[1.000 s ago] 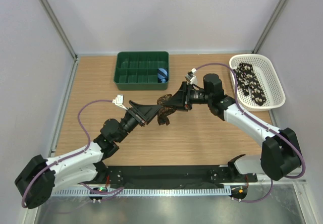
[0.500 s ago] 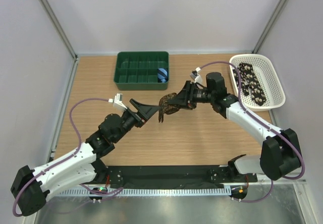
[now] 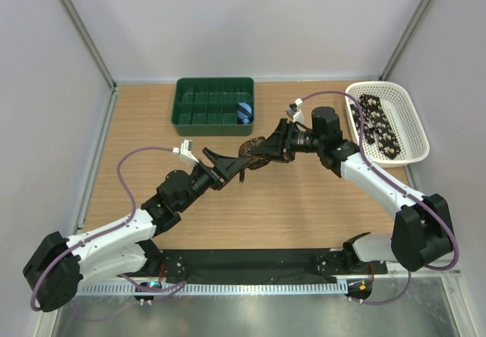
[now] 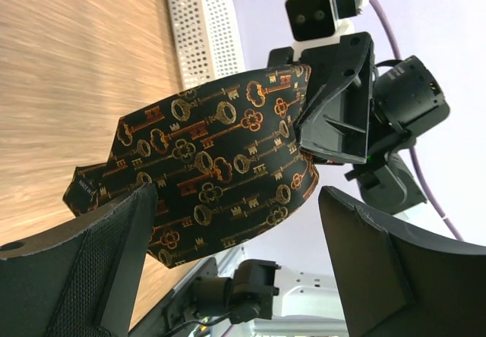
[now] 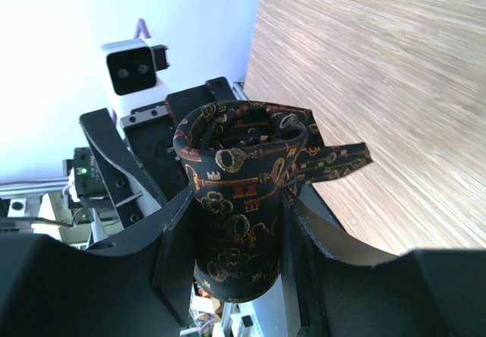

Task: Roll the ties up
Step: Place the rolled tie into the container

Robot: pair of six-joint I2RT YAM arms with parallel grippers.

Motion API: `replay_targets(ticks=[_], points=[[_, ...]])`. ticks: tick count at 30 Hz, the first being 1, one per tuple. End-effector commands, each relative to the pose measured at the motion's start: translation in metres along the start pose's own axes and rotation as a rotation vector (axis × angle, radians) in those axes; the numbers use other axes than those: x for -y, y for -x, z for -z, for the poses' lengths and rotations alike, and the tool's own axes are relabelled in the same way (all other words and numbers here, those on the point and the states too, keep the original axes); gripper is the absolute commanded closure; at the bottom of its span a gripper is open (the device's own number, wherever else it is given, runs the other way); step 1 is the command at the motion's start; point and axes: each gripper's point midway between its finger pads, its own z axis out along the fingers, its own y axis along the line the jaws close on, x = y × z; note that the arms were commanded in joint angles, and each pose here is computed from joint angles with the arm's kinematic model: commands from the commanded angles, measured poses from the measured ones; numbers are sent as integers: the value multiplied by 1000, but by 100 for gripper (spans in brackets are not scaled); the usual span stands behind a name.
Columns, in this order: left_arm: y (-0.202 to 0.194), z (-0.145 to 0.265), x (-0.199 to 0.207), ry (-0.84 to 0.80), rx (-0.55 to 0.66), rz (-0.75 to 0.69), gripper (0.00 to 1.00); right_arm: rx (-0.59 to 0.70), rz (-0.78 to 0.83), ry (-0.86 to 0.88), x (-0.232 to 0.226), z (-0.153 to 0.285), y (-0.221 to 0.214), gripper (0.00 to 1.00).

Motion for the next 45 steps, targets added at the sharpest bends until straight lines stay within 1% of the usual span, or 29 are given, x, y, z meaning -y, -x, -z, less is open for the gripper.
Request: replay_targets(ticks=[1,3,7,10,13,19,22,23,25,26,28,29,30,31,32,34,36,37,38,40,41,42,43,44,45], points=[[7,-1,40,-182,24,38,9,9,38,86,-23,6,1,99],[3,-5,40,-184,7,41,9,8,39,93,-25,6,0,99],[4,-8,47,-221,18,43,10,3,26,98,-23,7,-3,99],[5,-9,50,-233,21,13,14,-2,17,111,-25,7,-5,99],[5,-11,54,-243,20,6,14,-6,0,129,-26,7,-6,99],[2,-18,48,-231,13,1,14,18,1,142,-31,7,-1,99],[8,-19,39,-198,51,-34,12,46,9,106,-24,3,9,99],[11,-20,25,-137,65,-55,11,59,10,117,-26,1,14,99],[29,-18,24,-76,114,-103,9,81,-2,102,-21,-3,24,99],[38,-16,1,42,148,-161,8,99,1,99,-20,-4,30,99],[65,-8,5,93,228,-218,7,124,8,93,-19,-8,43,99],[75,-2,-17,207,258,-266,6,143,19,80,-16,-9,49,99],[87,-1,-10,228,285,-290,6,156,33,78,-20,-10,57,99],[104,3,-16,282,324,-309,6,167,36,73,-20,-10,64,99],[107,8,-37,389,310,-348,6,183,42,67,-20,-14,74,99],[132,11,-38,445,374,-391,6,214,54,64,-20,-14,89,99],[145,7,-52,517,391,-438,7,234,57,70,-20,-18,106,99],[154,1,-46,514,402,-456,7,248,55,68,-19,-16,115,99],[162,-5,-66,586,387,-486,7,260,62,69,-20,-17,125,99],[173,-18,-69,628,367,-509,6,274,65,50,-14,-15,137,99],[178,-27,-91,693,335,-528,6,281,73,46,-15,-15,144,99],[185,-32,-100,734,324,-563,6,291,85,39,-13,-13,149,99],[189,-37,-106,765,308,-595,13,293,85,33,-11,-12,151,99],[204,-47,-97,762,325,-610,16,308,93,25,-10,-8,157,99],[203,-58,-122,825,265,-646,19,311,91,14,-6,-7,160,99]])
